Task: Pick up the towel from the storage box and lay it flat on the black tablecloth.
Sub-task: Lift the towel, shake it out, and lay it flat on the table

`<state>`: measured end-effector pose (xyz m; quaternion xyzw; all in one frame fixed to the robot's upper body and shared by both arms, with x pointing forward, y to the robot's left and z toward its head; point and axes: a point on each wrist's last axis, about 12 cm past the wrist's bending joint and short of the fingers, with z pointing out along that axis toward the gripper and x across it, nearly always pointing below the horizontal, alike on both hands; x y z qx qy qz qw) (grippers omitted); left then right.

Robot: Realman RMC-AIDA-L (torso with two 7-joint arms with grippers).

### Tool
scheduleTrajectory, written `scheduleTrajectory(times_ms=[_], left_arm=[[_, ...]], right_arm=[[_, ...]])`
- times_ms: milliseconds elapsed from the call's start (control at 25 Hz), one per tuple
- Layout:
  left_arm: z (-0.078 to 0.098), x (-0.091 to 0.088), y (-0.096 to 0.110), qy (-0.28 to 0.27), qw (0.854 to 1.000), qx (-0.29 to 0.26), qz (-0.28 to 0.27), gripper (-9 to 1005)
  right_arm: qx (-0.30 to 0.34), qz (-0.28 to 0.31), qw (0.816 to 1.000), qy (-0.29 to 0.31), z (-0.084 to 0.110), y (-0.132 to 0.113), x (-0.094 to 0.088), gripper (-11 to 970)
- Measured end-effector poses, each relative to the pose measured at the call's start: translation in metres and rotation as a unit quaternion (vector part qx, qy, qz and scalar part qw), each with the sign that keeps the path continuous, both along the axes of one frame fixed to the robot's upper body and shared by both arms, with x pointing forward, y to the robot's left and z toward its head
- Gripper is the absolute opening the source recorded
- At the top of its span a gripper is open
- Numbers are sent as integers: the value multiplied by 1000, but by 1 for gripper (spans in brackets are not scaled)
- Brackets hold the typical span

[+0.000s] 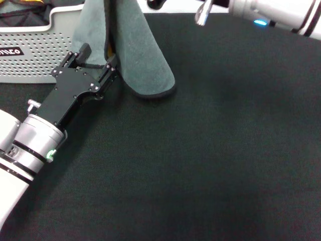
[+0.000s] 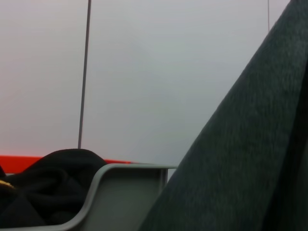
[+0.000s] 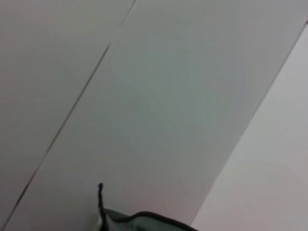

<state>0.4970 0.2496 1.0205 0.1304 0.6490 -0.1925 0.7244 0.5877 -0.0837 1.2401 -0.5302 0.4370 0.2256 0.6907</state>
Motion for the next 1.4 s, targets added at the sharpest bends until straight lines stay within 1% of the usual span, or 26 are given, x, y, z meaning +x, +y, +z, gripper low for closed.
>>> scheduleTrajectory(times_ms=[200,520,600,1040,1280,1400], left_arm=[[-1,0,0,2,1000,1,1,638],[-1,0,0,2,1000,3,1,635],[-1,0,0,1,1000,3,1,510],[-3,0,0,10,1000,7,2,472],[-3,-4,3,9,1000,2,2,303],[-3,-7,5,6,1000,-3,2,260]], right_arm=[[21,-8,1000,3,4,-10,-1,48],[25,-5,1000,5,4,-11,-2,51],[28,-5,1000,8,4,-11,-2,51],[49,10,999,18,7,-16,-4,54],[50,9,998,25,3,-19,-5,56],[50,7,998,29,0,-23,-6,56]])
